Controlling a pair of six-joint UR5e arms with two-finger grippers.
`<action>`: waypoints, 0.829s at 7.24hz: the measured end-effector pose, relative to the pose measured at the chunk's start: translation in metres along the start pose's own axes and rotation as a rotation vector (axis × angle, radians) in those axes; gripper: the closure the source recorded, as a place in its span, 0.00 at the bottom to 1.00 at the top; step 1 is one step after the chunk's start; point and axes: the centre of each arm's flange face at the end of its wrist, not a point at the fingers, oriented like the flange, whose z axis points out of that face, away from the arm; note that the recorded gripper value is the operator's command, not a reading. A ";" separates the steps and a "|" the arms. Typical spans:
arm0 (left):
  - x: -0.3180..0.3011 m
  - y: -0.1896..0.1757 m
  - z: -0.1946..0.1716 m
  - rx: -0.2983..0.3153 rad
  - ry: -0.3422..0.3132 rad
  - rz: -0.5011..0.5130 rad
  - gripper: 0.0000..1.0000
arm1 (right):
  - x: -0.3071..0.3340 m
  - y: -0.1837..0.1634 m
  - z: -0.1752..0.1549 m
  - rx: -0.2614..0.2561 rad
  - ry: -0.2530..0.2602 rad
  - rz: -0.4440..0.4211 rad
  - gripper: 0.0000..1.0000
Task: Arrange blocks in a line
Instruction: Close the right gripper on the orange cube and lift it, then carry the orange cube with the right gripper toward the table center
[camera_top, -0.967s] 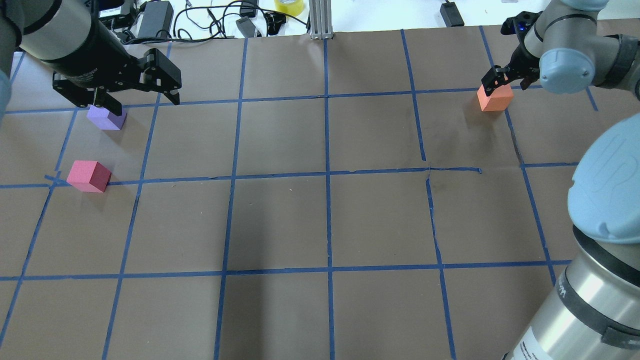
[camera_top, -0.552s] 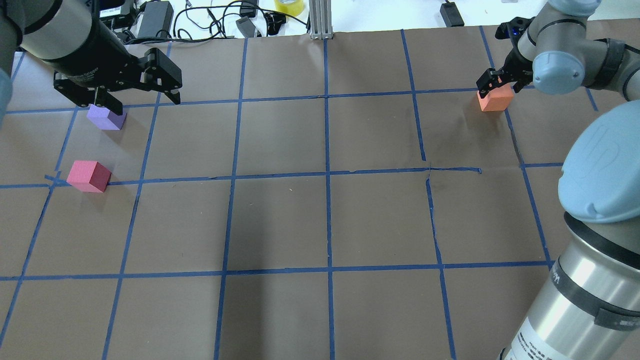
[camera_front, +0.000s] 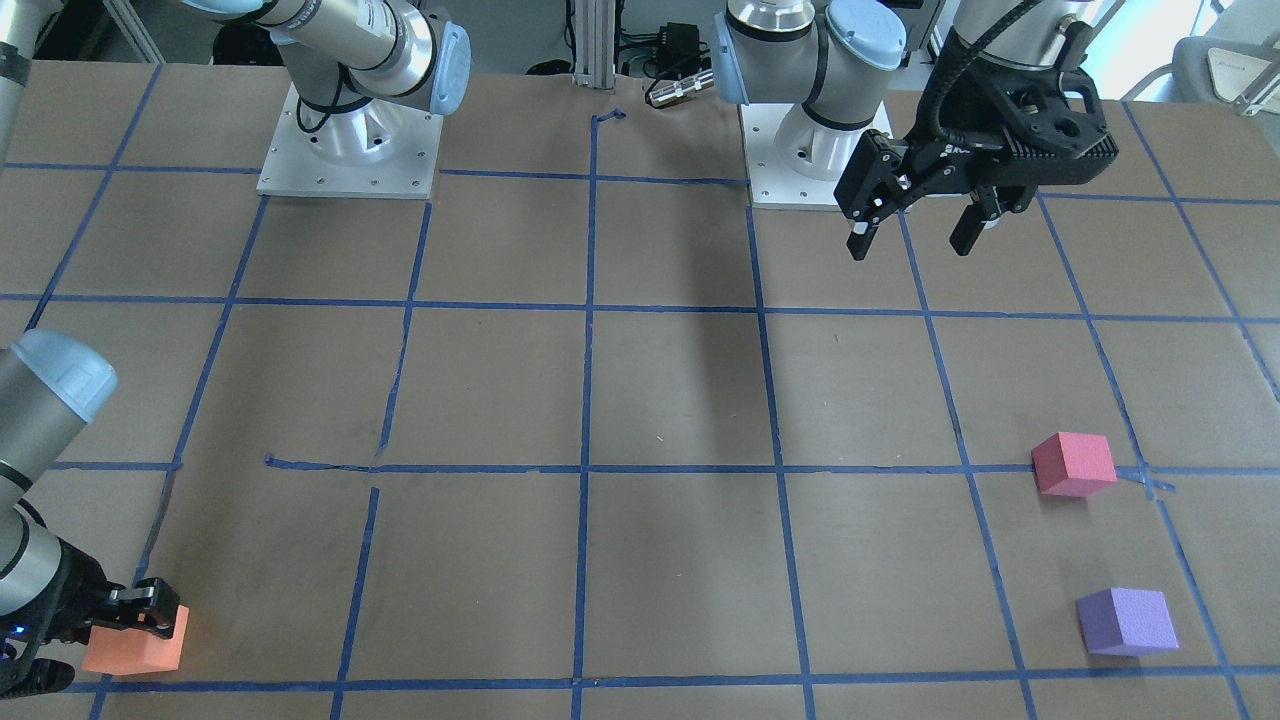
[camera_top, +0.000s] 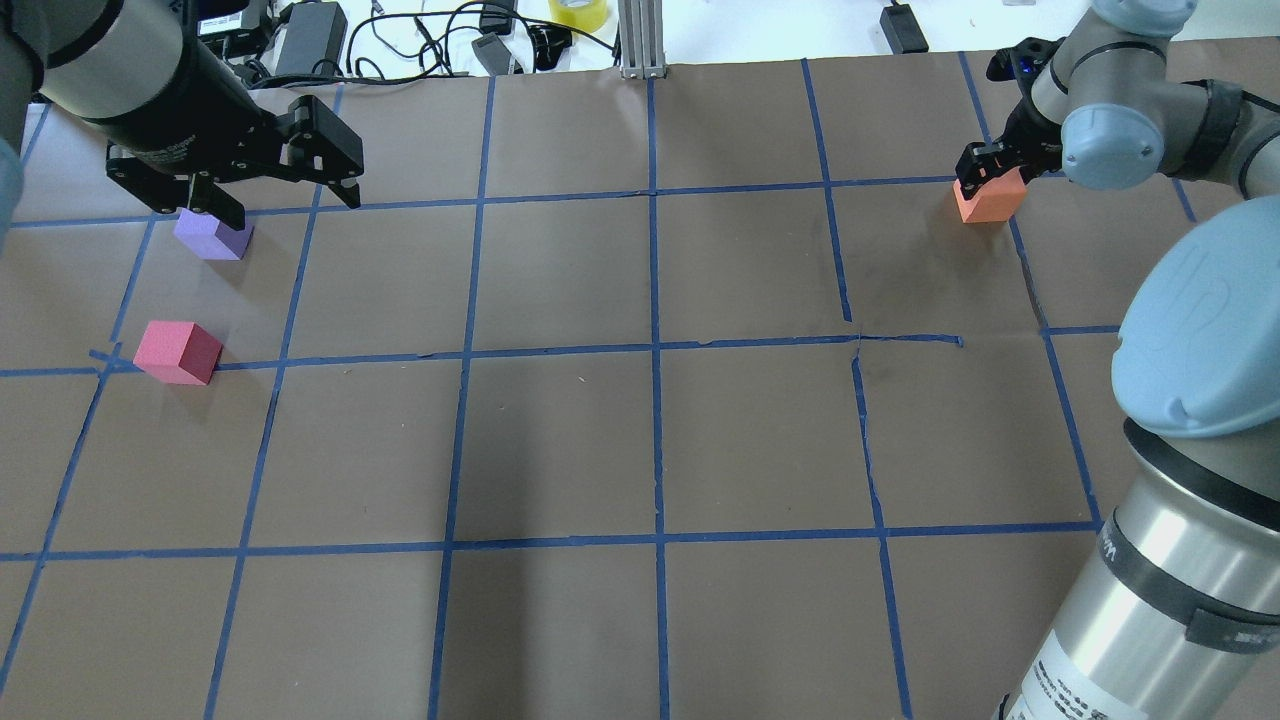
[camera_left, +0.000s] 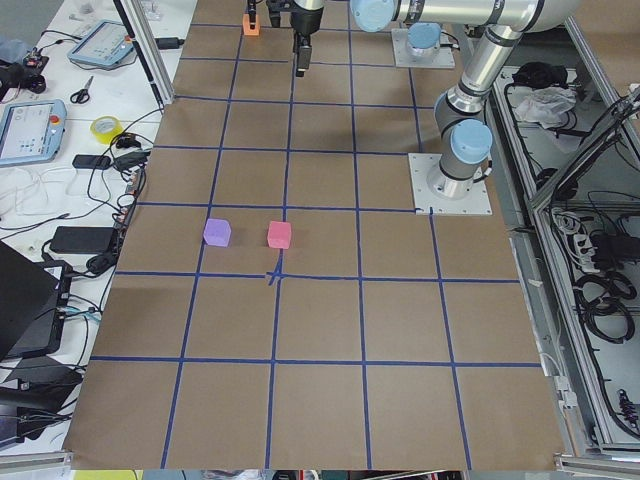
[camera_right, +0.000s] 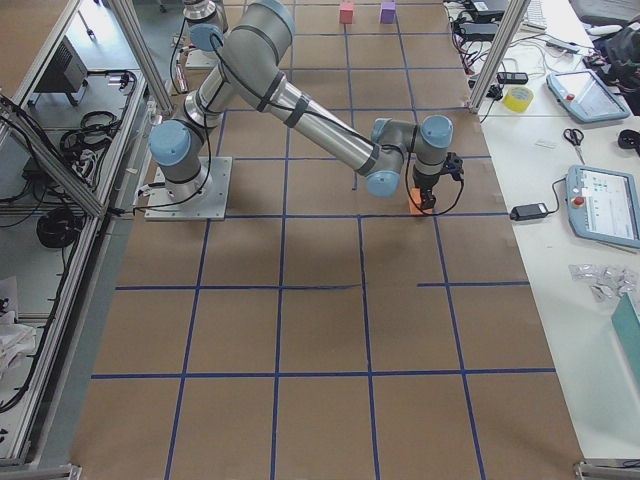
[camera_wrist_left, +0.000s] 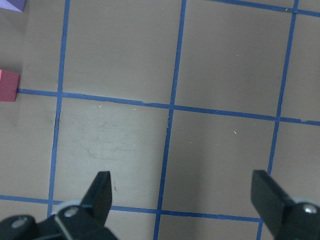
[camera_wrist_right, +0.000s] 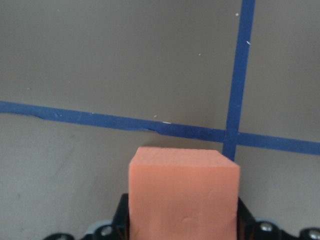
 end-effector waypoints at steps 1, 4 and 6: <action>0.000 0.000 0.000 0.000 0.000 0.000 0.00 | -0.001 -0.005 -0.010 0.011 0.010 -0.004 1.00; 0.000 0.000 0.000 0.000 0.000 -0.001 0.00 | -0.064 -0.019 -0.065 0.015 0.029 -0.003 1.00; 0.000 0.000 0.000 -0.001 0.000 -0.001 0.00 | -0.166 -0.023 -0.089 -0.003 0.036 0.065 1.00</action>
